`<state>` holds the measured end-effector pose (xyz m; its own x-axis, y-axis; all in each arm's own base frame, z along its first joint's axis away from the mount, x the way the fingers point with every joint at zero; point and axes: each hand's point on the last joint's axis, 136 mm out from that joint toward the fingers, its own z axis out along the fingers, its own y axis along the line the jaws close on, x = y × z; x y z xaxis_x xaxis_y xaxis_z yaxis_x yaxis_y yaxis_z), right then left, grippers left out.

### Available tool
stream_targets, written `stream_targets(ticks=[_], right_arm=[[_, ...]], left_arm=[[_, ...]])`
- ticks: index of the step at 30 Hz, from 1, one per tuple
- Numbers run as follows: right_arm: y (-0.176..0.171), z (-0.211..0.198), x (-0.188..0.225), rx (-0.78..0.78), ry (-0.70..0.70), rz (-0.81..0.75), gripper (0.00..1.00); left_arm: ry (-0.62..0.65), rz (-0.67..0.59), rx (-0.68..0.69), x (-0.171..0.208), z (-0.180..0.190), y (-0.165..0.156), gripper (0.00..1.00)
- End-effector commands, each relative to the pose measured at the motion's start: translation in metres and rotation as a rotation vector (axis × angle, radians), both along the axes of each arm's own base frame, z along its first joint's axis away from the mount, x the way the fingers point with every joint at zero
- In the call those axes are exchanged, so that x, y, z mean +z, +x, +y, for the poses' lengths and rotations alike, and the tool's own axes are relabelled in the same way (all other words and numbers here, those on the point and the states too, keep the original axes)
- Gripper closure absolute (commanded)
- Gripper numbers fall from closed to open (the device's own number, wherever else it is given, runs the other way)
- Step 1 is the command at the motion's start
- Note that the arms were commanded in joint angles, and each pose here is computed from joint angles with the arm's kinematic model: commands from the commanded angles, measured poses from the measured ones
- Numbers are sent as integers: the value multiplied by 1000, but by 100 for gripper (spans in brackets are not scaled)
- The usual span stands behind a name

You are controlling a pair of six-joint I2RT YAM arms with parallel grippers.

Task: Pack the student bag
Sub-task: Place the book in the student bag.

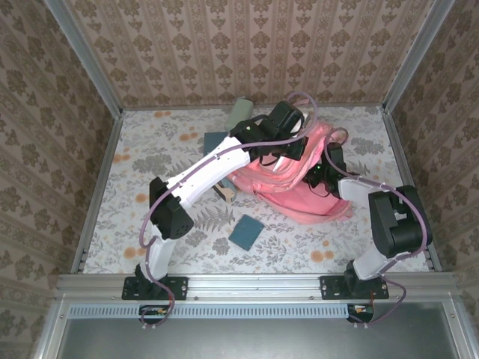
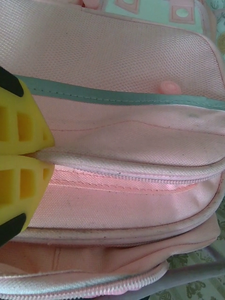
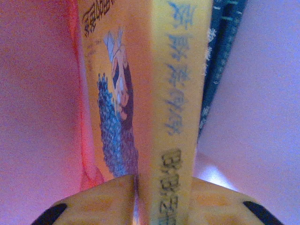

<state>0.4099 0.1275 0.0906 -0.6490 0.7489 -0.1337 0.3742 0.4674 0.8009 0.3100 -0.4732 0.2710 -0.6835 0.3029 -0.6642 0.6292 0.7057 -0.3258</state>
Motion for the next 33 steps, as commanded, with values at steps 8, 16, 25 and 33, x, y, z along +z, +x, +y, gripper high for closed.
stream_targets(ticks=[8,16,25,33], right_arm=[[-24,-11,0,95,-177,68,58],[-23,-7,-2,108,-167,56,81],[-20,-3,15,111,-141,23,82],[-80,-47,17,62,-292,48,64]], left_arm=[[-146,-60,-77,53,-16,-11,100],[-151,-54,-84,50,-18,-9,100],[-128,-38,-91,41,-16,-9,100],[-120,-29,-77,35,-12,-4,100]])
